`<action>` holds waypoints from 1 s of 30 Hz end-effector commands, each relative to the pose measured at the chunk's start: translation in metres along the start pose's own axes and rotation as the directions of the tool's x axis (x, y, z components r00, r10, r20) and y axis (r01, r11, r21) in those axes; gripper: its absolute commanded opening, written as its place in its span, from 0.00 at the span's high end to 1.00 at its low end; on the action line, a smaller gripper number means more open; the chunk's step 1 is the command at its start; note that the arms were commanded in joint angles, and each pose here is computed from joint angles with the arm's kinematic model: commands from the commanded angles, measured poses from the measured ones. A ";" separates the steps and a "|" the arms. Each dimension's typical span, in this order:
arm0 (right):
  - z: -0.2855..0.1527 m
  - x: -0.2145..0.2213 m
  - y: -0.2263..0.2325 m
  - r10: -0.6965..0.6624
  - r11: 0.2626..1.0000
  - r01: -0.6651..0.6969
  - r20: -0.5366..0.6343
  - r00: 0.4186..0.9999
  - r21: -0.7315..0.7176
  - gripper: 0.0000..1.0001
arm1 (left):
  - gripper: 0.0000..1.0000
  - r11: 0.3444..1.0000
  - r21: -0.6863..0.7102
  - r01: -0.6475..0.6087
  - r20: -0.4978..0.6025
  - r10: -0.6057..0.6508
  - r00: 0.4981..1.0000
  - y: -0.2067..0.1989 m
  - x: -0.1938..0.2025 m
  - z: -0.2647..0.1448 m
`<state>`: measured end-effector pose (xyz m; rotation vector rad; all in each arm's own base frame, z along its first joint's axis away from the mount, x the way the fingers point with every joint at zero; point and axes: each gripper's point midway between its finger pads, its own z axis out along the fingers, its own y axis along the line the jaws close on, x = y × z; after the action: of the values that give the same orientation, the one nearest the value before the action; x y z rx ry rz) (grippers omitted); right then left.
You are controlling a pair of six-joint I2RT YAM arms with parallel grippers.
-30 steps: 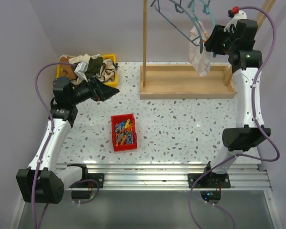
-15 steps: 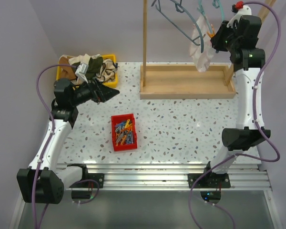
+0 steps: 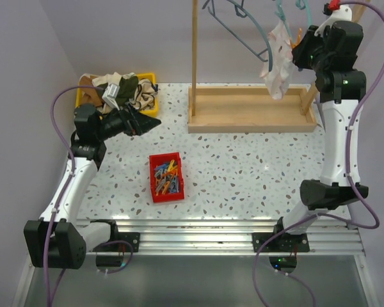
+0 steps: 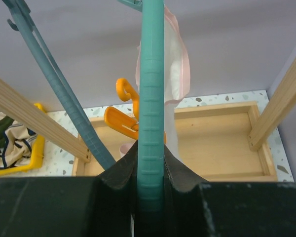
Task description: Remove the underwear clipped to the hanger
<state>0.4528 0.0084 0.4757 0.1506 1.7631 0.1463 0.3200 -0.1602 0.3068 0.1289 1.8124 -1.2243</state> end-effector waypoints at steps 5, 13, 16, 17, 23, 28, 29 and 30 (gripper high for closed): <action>-0.063 0.007 -0.015 0.029 0.996 -0.033 0.054 0.998 0.082 1.00 | 0.00 0.999 0.038 0.000 0.080 -0.003 0.997 -0.005 -0.022 0.006; -0.120 0.101 -0.027 0.084 0.985 -0.077 -0.043 0.995 0.155 1.00 | 0.00 0.999 -0.039 -0.017 0.110 0.022 0.994 0.004 -0.034 0.007; -0.134 0.160 -0.027 0.111 0.986 -0.087 -0.175 0.978 0.143 1.00 | 0.00 0.997 -0.074 0.023 0.058 -0.019 0.998 0.013 -0.019 0.017; -0.137 0.176 -0.024 0.130 0.986 -0.104 -0.215 0.968 0.127 1.00 | 0.00 0.998 -0.069 0.003 0.020 -0.002 1.000 0.011 -0.007 0.025; -0.168 0.263 0.029 0.096 0.975 -0.176 -0.456 0.885 -0.137 1.00 | 0.00 0.992 -0.036 0.117 -0.160 -0.121 0.980 0.001 0.058 0.066; -0.192 0.286 0.044 0.051 0.951 -0.203 -0.531 0.846 -0.232 1.00 | 0.00 0.968 -0.044 0.247 -0.305 -0.248 0.919 -0.006 0.110 0.096; -0.197 0.286 0.045 0.051 0.946 -0.209 -0.525 0.850 -0.246 1.00 | 0.00 0.965 -0.054 0.258 -0.317 -0.261 0.912 -0.008 0.115 0.100; -0.200 0.289 0.046 0.044 0.943 -0.210 -0.526 0.849 -0.259 1.00 | 0.00 0.963 -0.051 0.266 -0.328 -0.268 0.906 -0.012 0.117 0.105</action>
<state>0.2146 0.0885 0.2296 0.0664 2.2978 0.4898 0.3124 -0.2717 0.2028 0.0919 2.1969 -1.3986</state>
